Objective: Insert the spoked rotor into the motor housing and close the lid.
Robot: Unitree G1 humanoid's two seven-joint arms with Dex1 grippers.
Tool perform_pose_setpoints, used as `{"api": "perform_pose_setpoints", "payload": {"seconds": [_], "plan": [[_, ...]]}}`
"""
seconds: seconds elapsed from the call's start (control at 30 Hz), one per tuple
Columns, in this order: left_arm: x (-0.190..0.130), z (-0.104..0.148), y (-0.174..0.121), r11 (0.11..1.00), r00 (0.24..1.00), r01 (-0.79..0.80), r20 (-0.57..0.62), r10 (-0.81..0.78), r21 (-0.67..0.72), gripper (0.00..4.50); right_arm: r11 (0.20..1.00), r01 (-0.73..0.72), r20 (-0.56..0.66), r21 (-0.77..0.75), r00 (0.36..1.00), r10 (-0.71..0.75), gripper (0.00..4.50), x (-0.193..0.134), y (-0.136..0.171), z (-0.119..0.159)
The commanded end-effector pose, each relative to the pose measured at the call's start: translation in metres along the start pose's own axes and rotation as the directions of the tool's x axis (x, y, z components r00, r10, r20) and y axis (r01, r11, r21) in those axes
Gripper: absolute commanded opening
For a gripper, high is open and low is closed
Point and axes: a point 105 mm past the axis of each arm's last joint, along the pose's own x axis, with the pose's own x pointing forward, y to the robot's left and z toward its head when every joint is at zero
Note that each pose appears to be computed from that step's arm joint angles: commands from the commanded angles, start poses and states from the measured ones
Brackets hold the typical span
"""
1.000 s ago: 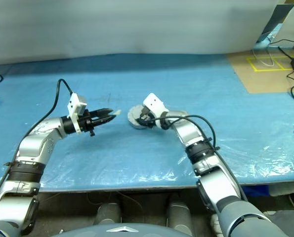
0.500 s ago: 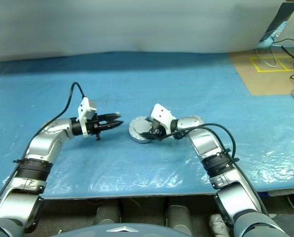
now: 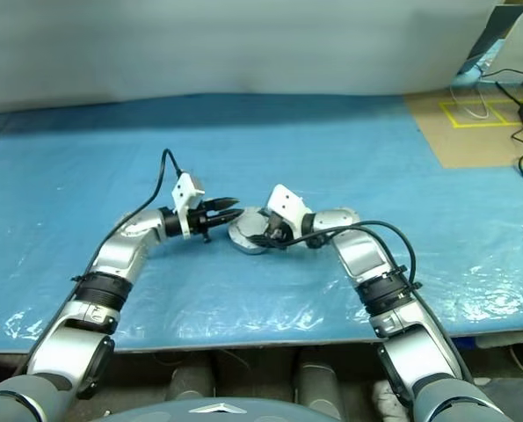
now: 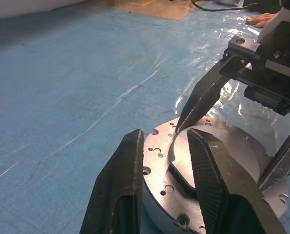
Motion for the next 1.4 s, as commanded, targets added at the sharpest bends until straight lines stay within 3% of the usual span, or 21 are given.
{"api": "perform_pose_setpoints", "payload": {"seconds": [0.03,0.17,0.37,0.9,1.4], "plan": [[-0.002,0.017,0.007,1.000,0.998,-0.023,0.060,0.022,0.014,1.13,0.994,0.019,-0.164,0.109,0.987,-0.001,2.99,-0.001,0.008,-0.052],[-0.007,0.013,0.002,1.000,0.999,0.028,0.045,-0.027,-0.009,0.02,0.993,0.034,-0.173,0.110,0.985,-0.014,2.99,-0.001,0.008,-0.056],[-0.014,0.018,0.011,1.000,0.998,-0.022,0.052,0.023,-0.016,0.02,0.992,0.049,-0.174,0.118,0.984,-0.028,2.99,-0.001,0.006,-0.059],[0.001,-0.012,-0.012,0.994,0.992,0.105,-0.071,-0.106,-0.025,0.02,0.991,0.055,-0.157,0.126,0.987,-0.035,2.99,0.002,0.005,-0.055],[-0.013,-0.025,-0.004,0.996,0.993,0.058,-0.095,-0.065,-0.068,0.02,0.988,0.074,-0.162,0.136,0.985,-0.051,2.99,-0.004,0.005,-0.058]]}}
